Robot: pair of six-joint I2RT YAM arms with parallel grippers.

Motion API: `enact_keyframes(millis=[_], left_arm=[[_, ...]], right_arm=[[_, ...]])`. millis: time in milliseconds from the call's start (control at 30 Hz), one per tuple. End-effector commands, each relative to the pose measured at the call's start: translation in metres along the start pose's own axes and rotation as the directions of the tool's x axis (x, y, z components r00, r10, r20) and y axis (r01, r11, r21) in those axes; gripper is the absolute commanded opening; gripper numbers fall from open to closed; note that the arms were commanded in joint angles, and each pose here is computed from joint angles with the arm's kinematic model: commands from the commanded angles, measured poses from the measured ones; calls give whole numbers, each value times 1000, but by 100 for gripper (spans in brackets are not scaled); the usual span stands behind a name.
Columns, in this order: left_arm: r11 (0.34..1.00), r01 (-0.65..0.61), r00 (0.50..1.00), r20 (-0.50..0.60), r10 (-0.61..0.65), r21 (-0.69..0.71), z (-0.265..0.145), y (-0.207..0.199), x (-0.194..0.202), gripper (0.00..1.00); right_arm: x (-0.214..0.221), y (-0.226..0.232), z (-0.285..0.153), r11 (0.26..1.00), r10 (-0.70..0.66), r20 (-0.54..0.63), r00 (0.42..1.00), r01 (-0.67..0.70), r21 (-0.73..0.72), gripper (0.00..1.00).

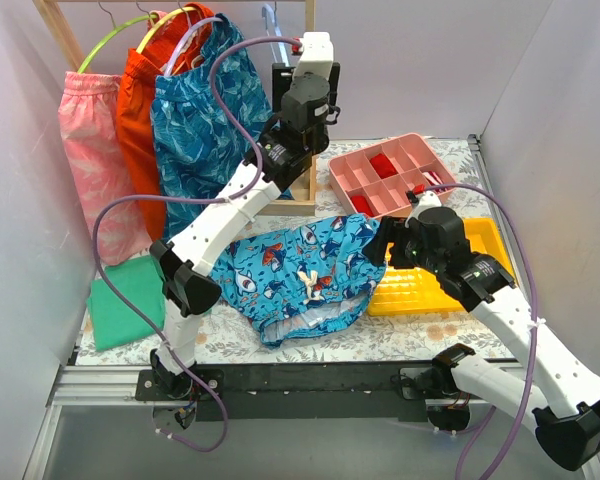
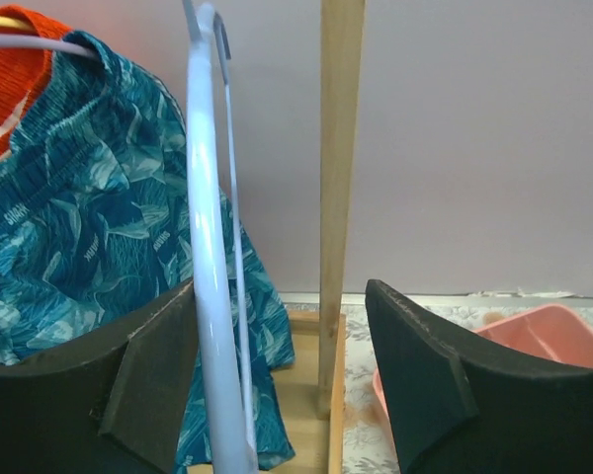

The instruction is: Place the shorts on the hanger

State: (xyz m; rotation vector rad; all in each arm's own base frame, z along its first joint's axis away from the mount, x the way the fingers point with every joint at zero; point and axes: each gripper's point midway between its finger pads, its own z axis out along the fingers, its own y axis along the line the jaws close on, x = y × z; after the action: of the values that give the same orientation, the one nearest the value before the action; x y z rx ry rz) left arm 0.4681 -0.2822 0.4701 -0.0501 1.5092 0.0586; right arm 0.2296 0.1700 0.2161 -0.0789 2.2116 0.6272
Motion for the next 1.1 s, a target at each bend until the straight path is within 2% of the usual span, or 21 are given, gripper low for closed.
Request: enact_keyframes(millis=[0,233,400,667,800,1067], left_arm=[[998,17,999,31,-15,-67,-3,29,-25,60],[999,41,997,-58,-42,-25,0,29,-1,35],[996,93,991,-101,-91,9,-4,34,2,25],[988,145,985,-97,-140,53,-14,46,-16,12],[982,172,983,-84,-165,83,-18,50,-27,0],[967,227,974,-38,-224,117,-19,63,-49,0]], right_arm=[[-2,6,-3,999,0,17,1000,0,-32,78],[1,6,-2,999,3,10,1000,-3,-35,78],[2,7,-2,999,8,7,1000,-7,-44,78],[4,6,0,999,12,0,1000,-12,-42,77],[5,6,0,999,14,0,1000,-14,-42,77],[5,6,-1,999,14,2,1000,-14,-40,77]])
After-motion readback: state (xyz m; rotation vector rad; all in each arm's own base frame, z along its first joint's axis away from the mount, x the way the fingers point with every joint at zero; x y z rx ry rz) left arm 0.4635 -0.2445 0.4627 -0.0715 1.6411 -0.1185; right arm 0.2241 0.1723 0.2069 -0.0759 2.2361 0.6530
